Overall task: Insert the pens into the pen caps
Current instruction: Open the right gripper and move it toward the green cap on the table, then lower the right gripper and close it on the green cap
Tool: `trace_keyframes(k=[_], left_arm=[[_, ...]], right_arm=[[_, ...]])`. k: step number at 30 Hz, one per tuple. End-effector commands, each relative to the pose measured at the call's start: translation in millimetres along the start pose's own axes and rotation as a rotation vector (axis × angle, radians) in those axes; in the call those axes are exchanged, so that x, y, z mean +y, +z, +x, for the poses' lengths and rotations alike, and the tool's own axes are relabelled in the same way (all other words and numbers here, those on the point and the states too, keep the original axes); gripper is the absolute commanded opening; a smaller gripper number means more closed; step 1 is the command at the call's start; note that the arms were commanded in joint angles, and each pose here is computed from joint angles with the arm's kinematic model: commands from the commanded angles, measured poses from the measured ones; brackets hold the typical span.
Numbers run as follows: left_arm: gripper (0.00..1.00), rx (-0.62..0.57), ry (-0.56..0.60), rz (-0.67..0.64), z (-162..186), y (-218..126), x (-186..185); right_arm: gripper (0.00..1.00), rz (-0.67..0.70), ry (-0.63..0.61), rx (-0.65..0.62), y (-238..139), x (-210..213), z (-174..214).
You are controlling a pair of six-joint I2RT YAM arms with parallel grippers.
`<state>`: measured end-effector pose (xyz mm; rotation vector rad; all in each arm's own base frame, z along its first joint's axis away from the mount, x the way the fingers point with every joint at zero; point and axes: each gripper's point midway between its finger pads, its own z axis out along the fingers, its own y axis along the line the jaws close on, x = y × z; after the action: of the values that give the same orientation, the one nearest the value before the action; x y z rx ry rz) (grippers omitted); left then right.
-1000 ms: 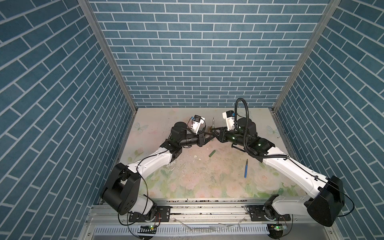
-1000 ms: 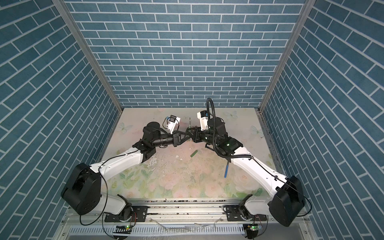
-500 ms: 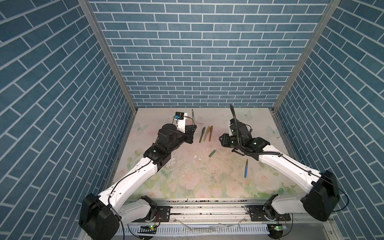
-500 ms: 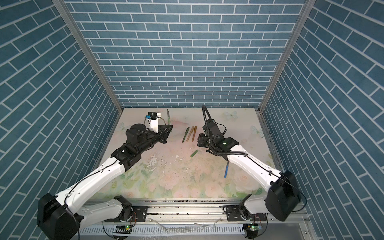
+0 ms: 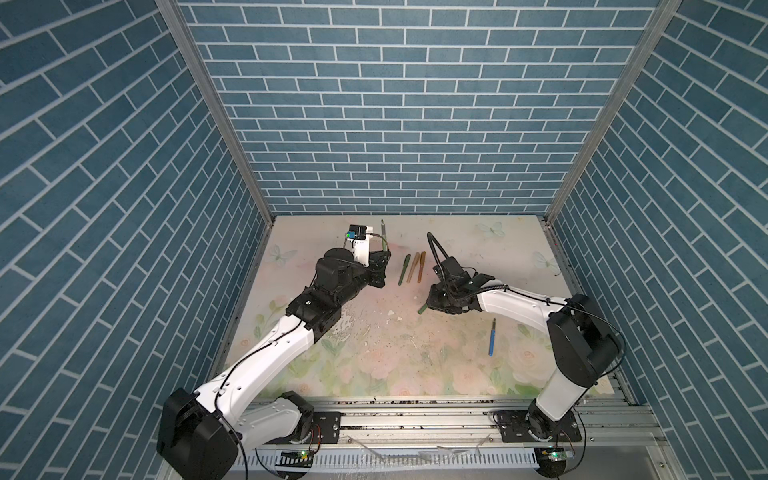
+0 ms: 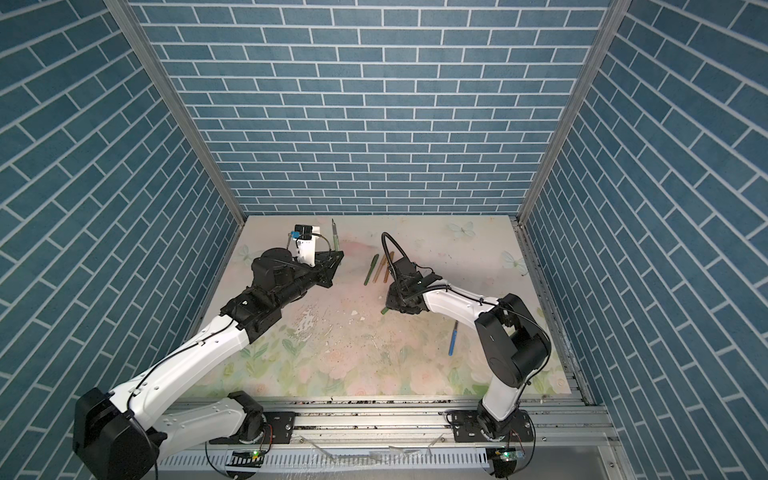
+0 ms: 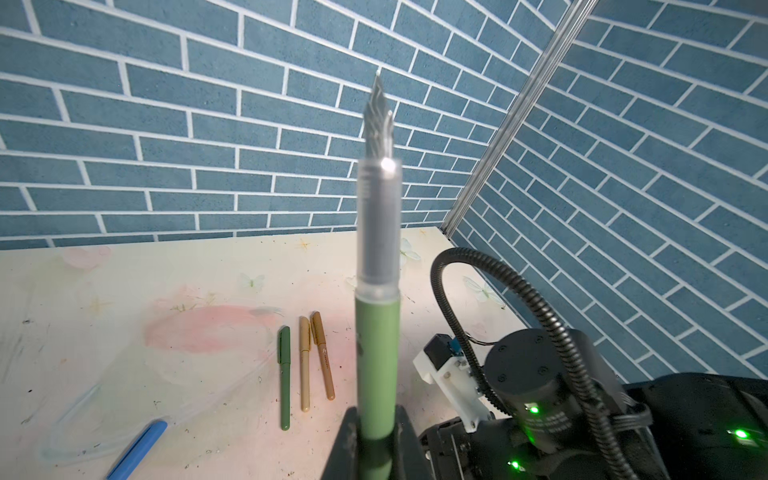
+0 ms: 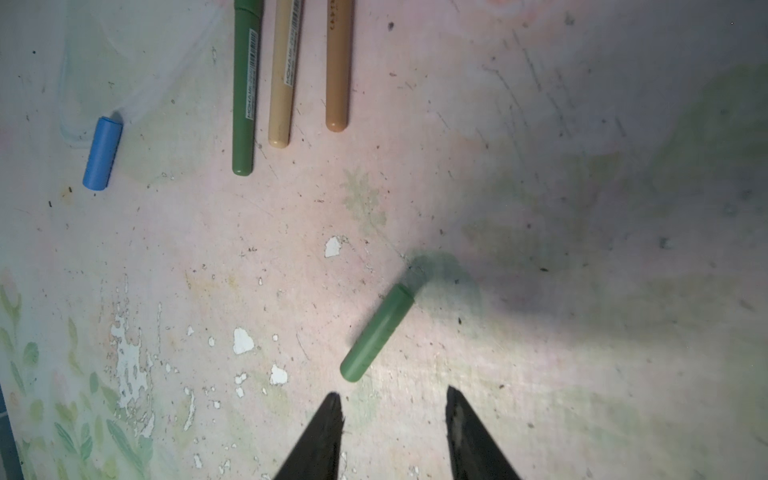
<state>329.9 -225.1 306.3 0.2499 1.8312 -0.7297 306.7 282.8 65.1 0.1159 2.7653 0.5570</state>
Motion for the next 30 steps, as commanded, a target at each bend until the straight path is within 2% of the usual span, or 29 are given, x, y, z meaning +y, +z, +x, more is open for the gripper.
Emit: trace_keyframes(k=[1,18,30], left_arm=[[0.00,-0.017,-0.004,0.015,-6,-3,-3],[0.00,-0.032,-0.004,0.025,-11,-9,-7],[0.00,-0.035,-0.001,0.028,-13,-11,-8]], right_arm=[[0.46,-0.004,0.053,0.025,9,6,0],[0.46,0.090,0.043,0.077,33,2,-4],[0.39,0.109,0.018,0.095,45,-1,-4]])
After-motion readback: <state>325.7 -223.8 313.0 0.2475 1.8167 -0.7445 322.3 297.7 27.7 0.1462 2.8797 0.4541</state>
